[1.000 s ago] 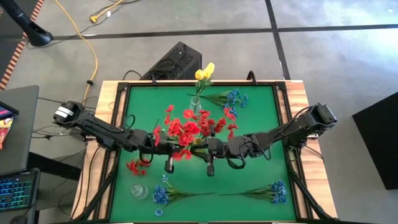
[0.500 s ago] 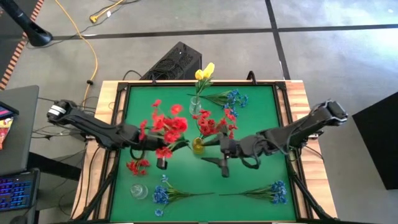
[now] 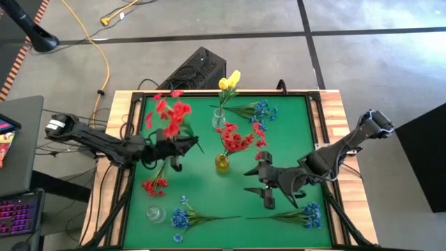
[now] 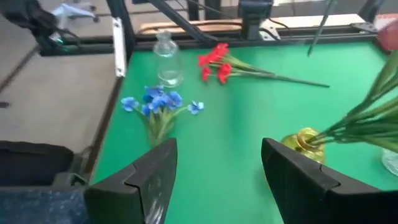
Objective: Sort flowers into vase by color
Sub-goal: Put the bottom red flowers into the yellow vase
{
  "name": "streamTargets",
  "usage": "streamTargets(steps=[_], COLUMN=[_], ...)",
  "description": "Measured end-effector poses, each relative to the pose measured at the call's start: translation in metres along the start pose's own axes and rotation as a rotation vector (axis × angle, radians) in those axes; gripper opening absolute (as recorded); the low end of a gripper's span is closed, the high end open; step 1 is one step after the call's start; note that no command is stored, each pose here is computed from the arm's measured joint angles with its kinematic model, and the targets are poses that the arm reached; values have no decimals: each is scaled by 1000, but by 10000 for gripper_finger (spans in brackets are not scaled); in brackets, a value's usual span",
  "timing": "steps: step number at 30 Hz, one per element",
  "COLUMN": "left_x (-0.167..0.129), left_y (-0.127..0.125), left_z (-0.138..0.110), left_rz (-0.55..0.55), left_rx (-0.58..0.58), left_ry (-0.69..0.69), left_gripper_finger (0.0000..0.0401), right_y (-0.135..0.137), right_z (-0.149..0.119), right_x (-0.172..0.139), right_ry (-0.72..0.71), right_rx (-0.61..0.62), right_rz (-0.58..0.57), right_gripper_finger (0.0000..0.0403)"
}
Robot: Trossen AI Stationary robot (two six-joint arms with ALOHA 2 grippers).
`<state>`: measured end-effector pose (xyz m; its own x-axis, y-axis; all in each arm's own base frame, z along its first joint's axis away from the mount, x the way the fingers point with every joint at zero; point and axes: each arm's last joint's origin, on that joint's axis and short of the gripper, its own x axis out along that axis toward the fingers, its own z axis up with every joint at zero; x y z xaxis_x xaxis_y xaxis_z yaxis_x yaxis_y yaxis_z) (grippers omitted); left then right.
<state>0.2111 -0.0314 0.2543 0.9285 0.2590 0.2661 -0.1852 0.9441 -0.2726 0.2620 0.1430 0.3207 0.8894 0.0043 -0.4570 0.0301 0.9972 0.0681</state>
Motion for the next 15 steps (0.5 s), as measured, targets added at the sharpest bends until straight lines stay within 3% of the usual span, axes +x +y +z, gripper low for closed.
streamTargets(steps=[5, 15], left_x=[7, 37], left_y=[15, 21], left_z=[-23, -64], left_rz=[85, 114], left_rx=[-71, -220], left_ry=[16, -7], left_gripper_finger=[3, 2], right_y=[2, 3], right_z=[-6, -7], right_x=[6, 10], right_ry=[13, 15], right_rx=[-15, -10], right_rz=[-29, -31], right_gripper_finger=[260, 260])
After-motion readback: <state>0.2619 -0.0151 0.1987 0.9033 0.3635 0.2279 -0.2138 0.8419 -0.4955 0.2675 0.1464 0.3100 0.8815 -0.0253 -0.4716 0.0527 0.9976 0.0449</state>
